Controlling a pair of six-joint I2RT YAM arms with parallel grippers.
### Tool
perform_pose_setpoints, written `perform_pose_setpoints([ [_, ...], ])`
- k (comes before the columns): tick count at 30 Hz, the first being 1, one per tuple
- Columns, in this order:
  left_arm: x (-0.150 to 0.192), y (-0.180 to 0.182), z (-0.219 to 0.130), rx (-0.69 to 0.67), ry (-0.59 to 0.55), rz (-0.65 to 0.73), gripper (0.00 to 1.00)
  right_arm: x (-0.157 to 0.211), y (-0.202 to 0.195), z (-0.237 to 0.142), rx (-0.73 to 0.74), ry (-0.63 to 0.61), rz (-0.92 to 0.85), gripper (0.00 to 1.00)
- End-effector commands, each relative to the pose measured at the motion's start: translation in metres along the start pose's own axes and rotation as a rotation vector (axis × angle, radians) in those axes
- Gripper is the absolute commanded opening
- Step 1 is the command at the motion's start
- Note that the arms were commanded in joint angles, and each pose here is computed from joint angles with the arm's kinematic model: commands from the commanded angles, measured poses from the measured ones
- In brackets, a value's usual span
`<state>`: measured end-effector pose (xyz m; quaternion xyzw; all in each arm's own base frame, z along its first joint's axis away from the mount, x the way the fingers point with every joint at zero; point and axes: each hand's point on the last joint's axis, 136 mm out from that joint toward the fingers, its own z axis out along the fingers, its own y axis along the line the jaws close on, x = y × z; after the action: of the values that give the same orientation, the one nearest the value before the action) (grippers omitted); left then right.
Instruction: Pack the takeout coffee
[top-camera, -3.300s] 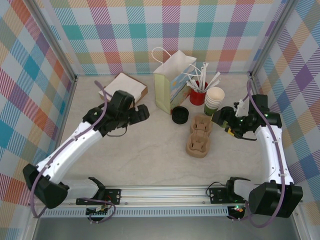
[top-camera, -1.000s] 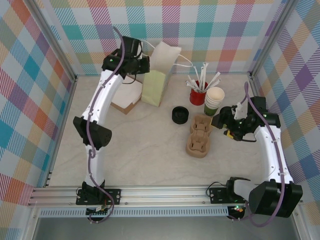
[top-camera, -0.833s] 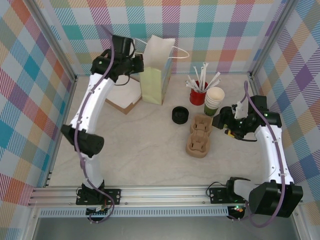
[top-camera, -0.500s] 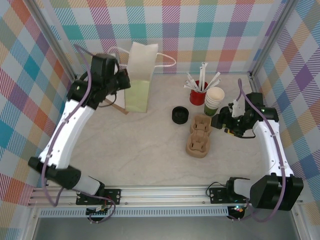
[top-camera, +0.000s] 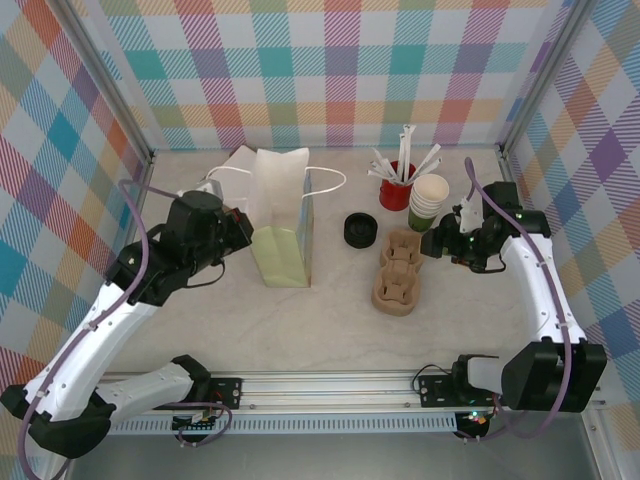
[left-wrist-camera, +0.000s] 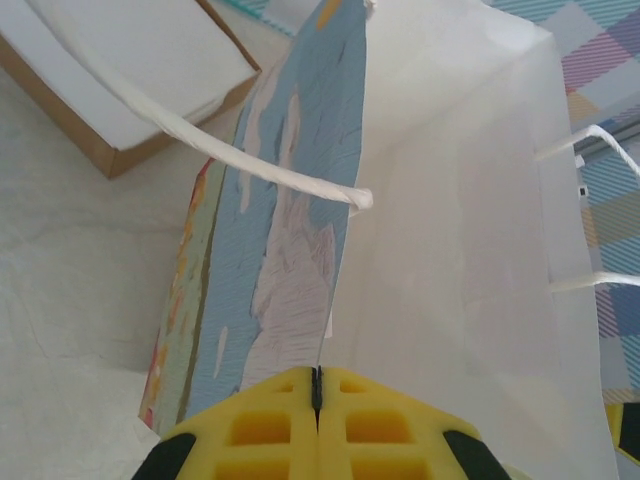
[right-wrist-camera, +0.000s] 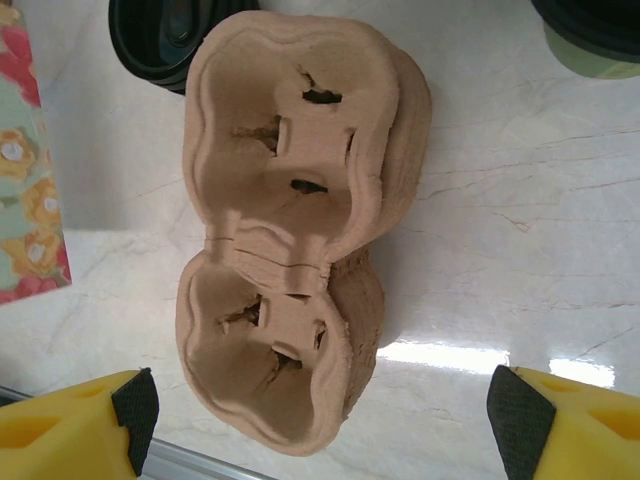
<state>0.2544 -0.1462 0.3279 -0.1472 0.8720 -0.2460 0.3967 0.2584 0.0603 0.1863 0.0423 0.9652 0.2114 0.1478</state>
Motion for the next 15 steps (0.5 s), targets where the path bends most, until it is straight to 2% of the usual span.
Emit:
perform_pose_setpoints([
  [1,0.002,-0.007,0.004,0.029,-0.036,-0.080,0.00,-0.013,0.003,-0.008,0.023,-0.048,-0.069,0.87],
  [15,0.037,0.011,0.035,-0.015,-0.016,-0.140,0.00,-0.012,0.004,-0.004,0.039,-0.044,-0.125,0.88],
])
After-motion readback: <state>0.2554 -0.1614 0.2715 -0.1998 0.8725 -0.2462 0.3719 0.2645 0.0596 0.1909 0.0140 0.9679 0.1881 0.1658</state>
